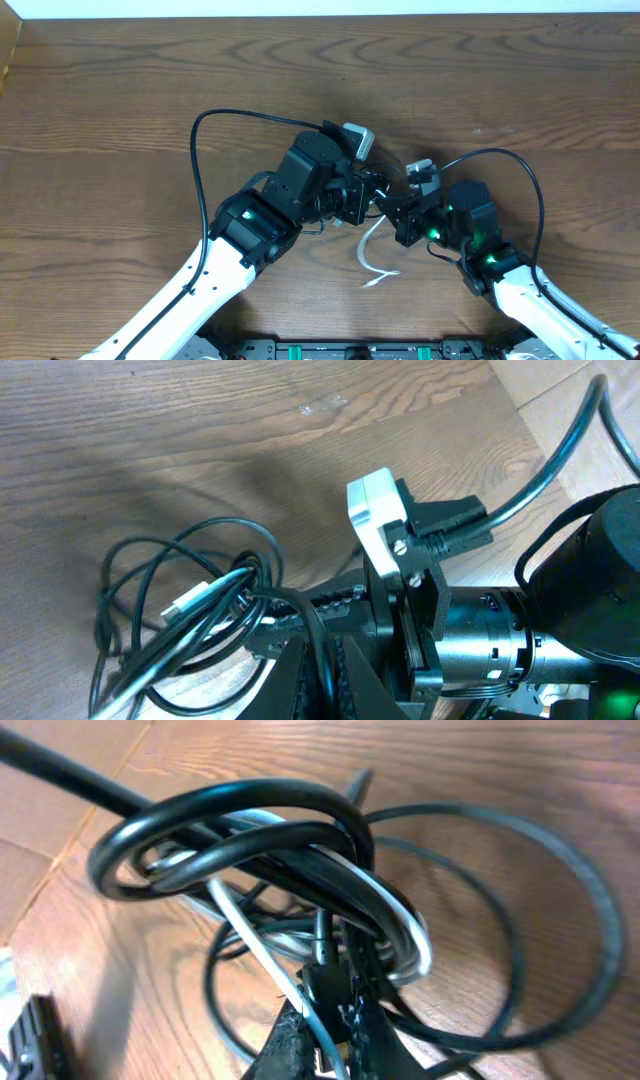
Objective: Untangle cables
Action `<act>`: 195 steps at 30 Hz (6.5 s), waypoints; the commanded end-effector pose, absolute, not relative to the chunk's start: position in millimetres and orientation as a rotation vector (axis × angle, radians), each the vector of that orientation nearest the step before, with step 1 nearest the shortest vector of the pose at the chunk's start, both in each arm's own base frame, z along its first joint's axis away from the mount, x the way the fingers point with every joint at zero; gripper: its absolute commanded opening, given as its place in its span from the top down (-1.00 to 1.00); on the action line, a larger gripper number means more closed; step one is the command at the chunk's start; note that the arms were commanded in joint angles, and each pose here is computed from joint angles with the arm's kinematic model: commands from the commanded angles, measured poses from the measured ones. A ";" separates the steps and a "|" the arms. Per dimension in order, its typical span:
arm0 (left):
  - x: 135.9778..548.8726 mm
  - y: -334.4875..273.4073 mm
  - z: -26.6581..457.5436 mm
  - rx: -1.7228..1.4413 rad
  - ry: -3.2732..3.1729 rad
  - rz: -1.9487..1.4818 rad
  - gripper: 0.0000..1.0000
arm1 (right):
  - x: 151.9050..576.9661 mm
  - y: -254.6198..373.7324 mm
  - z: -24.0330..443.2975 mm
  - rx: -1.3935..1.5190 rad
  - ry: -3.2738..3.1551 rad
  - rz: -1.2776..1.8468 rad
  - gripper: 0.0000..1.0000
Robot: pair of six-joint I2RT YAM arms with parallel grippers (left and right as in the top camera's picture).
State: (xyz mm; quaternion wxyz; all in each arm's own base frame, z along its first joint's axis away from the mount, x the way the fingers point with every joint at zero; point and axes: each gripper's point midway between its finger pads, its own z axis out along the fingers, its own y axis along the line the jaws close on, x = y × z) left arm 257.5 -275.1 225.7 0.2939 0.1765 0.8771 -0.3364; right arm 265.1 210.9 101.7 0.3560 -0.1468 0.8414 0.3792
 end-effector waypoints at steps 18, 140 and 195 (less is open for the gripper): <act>264.8 -229.5 197.2 0.464 2.420 -0.532 -0.95 | 227.0 196.6 145.6 -0.315 2.165 1.237 0.97; 276.6 -319.0 111.5 0.937 2.379 -0.926 -0.87 | 215.3 110.1 81.9 0.051 2.469 1.034 0.98; 351.6 -246.2 143.1 0.409 2.387 -0.617 0.85 | 211.7 56.1 41.4 0.485 2.632 0.624 0.98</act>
